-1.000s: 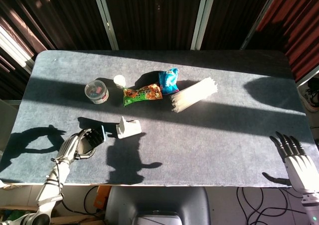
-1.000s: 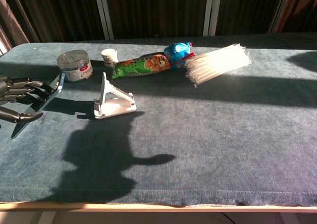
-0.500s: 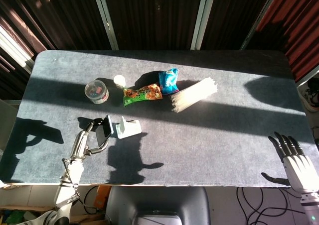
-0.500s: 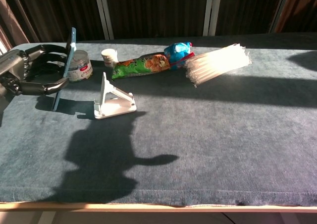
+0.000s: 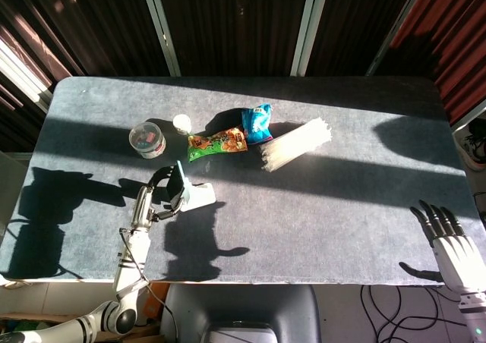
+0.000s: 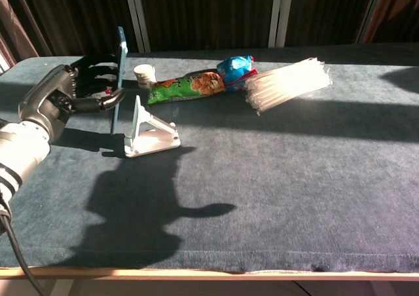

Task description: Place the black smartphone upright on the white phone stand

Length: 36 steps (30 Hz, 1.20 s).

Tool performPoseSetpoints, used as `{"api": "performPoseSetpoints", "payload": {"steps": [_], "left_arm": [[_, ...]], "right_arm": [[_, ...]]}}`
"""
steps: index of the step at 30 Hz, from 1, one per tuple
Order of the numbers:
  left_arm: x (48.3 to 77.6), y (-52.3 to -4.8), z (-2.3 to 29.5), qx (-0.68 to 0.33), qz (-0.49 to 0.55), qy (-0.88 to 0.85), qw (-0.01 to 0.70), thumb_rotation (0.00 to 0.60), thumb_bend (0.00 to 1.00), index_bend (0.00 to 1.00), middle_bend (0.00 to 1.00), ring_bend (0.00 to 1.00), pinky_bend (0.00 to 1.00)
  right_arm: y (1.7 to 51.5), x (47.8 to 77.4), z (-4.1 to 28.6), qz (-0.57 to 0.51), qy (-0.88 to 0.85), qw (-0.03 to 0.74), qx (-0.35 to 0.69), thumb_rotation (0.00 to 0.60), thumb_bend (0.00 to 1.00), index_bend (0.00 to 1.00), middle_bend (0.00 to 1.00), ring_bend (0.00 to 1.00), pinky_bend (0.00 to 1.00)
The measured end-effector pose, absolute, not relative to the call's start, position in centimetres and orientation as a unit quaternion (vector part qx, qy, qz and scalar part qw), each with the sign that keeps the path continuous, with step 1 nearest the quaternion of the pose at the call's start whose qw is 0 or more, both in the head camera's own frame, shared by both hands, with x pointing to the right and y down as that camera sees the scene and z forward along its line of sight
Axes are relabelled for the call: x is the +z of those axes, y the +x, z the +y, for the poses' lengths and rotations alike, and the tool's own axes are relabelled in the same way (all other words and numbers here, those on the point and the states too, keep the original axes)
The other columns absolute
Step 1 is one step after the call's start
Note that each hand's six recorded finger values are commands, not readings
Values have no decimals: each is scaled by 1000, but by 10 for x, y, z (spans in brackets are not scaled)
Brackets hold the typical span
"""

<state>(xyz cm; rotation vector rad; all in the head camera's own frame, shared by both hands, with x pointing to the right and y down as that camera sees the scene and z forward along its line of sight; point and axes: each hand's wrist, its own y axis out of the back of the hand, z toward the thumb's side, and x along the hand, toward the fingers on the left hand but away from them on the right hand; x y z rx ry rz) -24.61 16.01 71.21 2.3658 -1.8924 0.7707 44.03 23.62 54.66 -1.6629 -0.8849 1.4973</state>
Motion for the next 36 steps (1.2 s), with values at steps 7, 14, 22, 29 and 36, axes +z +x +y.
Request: {"api": "performPoseSetpoints", "payload": {"steps": [7,14,22,29,36], "left_arm": [[722,-245,156,234,-622,747,27,600,365,794,1000,622,118],[731,-240,159,222,-631,742,22,600,370,797,1000,618,112],[740,-232,166,201,-635,744,42,600,371,798,1000,612,96],[746,-227,169,192,-634,747,48,600,371,801,1000,604,90],[754,-225,171,195,-632,749,47,600,370,803,999,602,90]], "right_arm": [[440,548,236,-341,-645,359,582,600,180,0,0,0,0],[441,546,236,-345,-645,358,581,600,180,0,0,0,0],[444,543,236,-350,-645,356,578,600,179,0,0,0,0],[446,541,237,-351,-645,356,578,600,179,0,0,0,0],[448,539,237,-356,-644,354,577,600,180,0,0,0,0]]}}
